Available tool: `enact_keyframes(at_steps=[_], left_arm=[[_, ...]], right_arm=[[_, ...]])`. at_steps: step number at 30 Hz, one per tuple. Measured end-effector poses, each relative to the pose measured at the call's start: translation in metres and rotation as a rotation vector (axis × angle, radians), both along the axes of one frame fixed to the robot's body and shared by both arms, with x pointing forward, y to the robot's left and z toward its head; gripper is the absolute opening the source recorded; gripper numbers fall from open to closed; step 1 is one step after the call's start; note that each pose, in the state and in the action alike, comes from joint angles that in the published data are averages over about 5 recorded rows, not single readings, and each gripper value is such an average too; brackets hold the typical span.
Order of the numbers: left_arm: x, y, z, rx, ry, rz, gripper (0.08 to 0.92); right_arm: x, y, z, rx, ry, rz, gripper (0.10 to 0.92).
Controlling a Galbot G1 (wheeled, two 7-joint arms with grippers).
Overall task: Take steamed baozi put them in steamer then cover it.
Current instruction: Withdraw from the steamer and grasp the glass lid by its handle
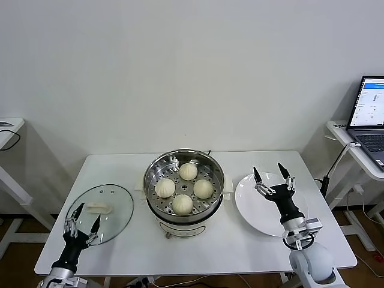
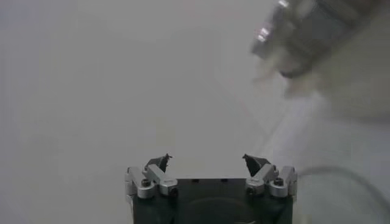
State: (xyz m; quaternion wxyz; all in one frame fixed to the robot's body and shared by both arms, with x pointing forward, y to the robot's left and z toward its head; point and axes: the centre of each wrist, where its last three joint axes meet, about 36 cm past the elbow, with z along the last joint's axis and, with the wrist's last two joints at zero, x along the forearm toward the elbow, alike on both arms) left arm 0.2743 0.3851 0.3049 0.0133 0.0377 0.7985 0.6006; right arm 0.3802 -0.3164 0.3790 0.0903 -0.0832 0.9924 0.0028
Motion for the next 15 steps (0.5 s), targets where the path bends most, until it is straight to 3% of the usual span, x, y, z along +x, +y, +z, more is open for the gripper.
enact_keyframes(at_steps=[8,15], left_arm=[[0.004,0.017,-0.018,0.150,0.041,-0.011,0.823],[0.017,0.025,-0.025,0.211,0.050,-0.013,0.823]], right_arm=[[-0.003,0.001,-0.003,0.005,0.005,-0.009,0.823],[-0.005,0.003,-0.006,0.007,0.008,-0.011,0.823]])
